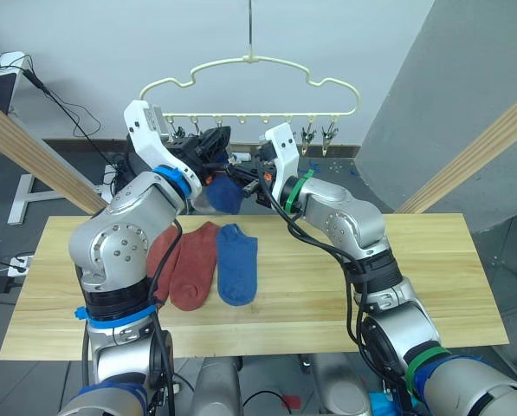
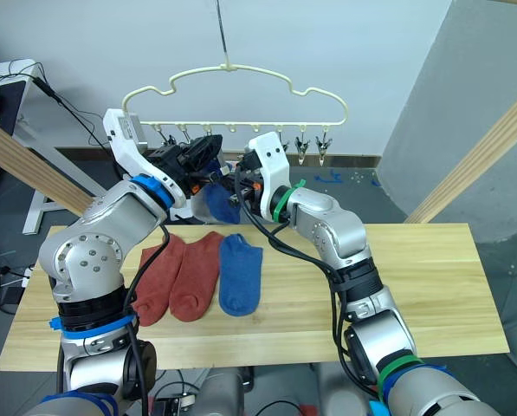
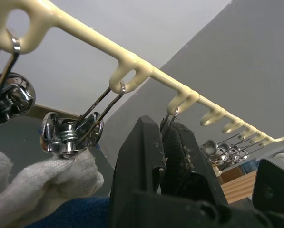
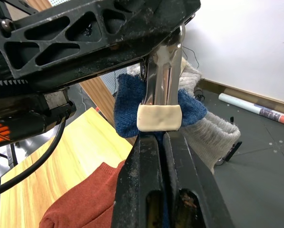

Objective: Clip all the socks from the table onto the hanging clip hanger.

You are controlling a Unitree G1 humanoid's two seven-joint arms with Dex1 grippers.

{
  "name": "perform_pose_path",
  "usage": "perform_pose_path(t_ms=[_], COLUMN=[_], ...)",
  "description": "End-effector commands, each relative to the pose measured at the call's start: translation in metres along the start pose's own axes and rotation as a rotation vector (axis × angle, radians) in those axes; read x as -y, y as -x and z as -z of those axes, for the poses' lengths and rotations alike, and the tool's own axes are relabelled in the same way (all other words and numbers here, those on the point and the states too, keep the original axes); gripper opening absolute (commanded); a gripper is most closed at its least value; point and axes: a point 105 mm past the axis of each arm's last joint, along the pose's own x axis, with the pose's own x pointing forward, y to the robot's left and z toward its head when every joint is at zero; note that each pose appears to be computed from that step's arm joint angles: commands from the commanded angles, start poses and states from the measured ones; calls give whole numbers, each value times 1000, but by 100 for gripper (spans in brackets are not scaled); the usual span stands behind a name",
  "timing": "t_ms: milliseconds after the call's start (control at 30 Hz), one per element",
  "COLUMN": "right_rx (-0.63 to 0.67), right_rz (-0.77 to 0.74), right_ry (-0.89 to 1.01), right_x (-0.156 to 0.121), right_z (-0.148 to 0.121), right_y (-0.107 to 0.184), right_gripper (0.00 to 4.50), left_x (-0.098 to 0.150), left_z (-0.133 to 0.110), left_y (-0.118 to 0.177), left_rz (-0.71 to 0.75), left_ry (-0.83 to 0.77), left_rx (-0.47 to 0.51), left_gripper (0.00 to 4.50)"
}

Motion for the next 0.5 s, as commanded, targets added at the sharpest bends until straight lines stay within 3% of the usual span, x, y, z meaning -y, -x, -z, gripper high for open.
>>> perform_pose_path(t_ms=[33, 133, 500], right_rx=[89, 86, 60], right_rz=[-24, -26, -42], right_ry=[26, 26, 18], right_x=[-7, -7, -10], right_z=[-24, -23, -17], right_y=[3, 3, 6], right_gripper=[0, 0, 0], left_x=[9, 7, 14], left_z=[-7, -3, 0], left_y=[4, 5, 15], left_rz=[49, 32, 70], left_ry=[-10, -37, -129], left_rx=[37, 9, -12], left_gripper=[72, 161, 161])
